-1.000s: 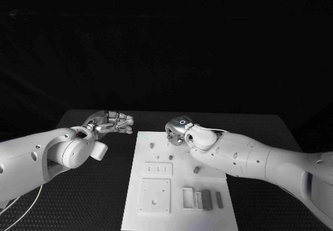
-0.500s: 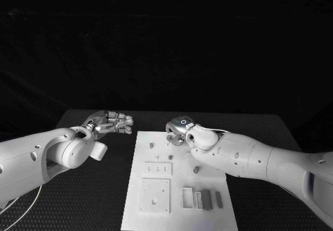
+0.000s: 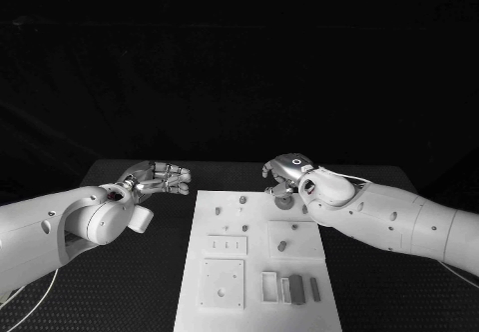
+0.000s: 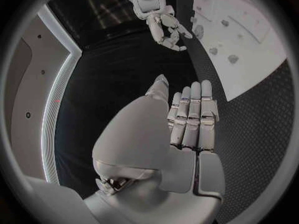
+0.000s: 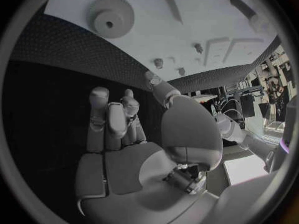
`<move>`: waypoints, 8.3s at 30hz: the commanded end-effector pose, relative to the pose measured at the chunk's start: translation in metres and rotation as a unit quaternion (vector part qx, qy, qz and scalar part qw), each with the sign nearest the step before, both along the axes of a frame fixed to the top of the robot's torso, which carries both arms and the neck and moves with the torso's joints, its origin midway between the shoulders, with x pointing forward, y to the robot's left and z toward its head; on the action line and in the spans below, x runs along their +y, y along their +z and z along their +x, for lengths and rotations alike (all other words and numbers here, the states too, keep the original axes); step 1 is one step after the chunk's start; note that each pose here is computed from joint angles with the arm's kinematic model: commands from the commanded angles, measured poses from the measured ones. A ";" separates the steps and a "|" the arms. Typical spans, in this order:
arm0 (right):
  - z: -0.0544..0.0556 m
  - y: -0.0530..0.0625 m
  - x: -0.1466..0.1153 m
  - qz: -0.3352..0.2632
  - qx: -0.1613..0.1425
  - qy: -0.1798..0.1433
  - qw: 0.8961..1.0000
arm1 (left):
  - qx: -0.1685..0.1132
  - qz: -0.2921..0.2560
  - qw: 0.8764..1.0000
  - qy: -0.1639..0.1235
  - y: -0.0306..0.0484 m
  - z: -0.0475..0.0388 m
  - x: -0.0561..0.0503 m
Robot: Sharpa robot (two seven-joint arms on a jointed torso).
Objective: Assemble the parts on the task board
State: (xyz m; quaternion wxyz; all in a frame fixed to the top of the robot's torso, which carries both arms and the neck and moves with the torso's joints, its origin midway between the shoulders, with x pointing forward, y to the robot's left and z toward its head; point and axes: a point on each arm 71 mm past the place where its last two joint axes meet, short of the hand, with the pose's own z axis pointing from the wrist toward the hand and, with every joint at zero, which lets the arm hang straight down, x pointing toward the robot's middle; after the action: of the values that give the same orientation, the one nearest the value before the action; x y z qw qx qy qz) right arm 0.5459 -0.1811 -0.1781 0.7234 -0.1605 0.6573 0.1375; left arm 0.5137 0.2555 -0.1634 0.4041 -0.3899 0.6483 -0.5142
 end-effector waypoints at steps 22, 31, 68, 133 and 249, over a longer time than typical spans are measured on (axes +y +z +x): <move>0.010 -0.018 -0.041 -0.022 0.133 -0.036 0.990 | -0.005 -0.001 1.000 -0.005 0.0019 0.0019 -0.001; 0.008 -0.027 -0.044 -0.027 0.146 -0.033 0.988 | -0.004 0.000 1.000 -0.004 0.0018 0.0019 0.001; 0.010 -0.047 -0.053 -0.041 0.171 -0.041 0.984 | -0.003 0.001 1.000 -0.004 0.0010 0.0036 0.001; -0.023 -0.026 0.010 -0.076 0.010 0.018 0.997 | -0.004 0.001 1.000 -0.002 0.0014 0.0014 0.003; -0.024 -0.068 0.069 -0.016 0.179 0.044 0.983 | 0.004 0.002 1.000 -0.006 0.0004 0.0021 0.001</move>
State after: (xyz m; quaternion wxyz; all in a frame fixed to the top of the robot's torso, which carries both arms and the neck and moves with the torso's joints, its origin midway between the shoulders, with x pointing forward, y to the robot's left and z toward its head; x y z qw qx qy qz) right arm 0.5258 -0.1096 -0.2308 0.6309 -0.1768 0.7321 0.1863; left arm 0.5162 0.2593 -0.1647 0.4043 -0.3926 0.6516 -0.5077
